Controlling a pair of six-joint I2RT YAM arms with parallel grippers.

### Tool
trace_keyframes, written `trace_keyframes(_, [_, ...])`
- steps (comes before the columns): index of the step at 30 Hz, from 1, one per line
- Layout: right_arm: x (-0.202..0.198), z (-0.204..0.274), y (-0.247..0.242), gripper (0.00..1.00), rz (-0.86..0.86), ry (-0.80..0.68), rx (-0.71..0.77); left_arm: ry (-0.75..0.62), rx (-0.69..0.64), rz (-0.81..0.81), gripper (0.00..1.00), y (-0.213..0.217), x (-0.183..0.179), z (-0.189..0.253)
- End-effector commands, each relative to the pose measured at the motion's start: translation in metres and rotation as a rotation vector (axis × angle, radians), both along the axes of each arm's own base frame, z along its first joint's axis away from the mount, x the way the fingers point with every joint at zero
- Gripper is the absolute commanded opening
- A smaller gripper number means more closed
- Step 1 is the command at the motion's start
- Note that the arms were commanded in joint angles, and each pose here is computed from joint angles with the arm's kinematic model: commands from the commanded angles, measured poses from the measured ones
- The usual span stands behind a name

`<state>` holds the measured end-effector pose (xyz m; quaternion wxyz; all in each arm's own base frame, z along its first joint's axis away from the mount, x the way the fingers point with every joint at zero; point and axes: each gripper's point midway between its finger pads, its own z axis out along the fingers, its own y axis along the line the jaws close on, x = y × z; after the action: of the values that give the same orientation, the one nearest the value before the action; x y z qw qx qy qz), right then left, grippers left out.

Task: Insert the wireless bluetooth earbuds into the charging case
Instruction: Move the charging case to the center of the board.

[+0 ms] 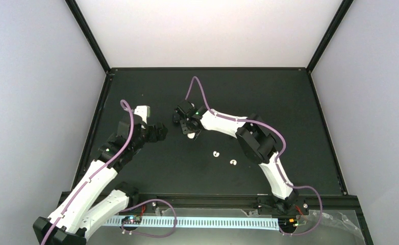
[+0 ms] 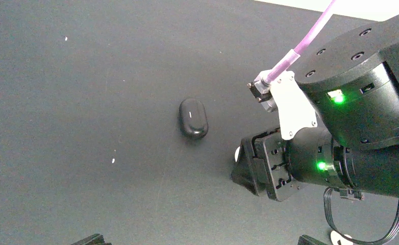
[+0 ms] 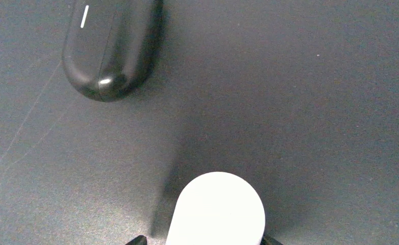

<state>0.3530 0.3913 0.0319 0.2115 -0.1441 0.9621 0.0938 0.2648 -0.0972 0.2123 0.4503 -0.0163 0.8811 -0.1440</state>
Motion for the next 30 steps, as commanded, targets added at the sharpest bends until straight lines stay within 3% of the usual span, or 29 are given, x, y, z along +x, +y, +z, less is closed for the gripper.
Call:
trace_keyframes(1, [-0.004,-0.005,-0.003,0.55,-0.005,0.016,-0.027,-0.016,-0.009,-0.006,0.99,-0.001,0.000,0.003])
trace_keyframes(14, [-0.025,0.005,-0.032,0.42,-0.005,0.003,-0.031,-0.015,-0.018,-0.032,0.99,-0.006,-0.001,0.004])
trace_keyframes(24, [-0.074,0.012,-0.079,0.42,0.027,0.014,0.018,0.026,-0.072,-0.111,0.99,-0.024,-0.003,-0.004])
trace_keyframes(30, [-0.079,0.019,-0.077,0.53,0.066,0.007,0.044,0.107,-0.084,-0.144,0.99,-0.034,-0.005,-0.014])
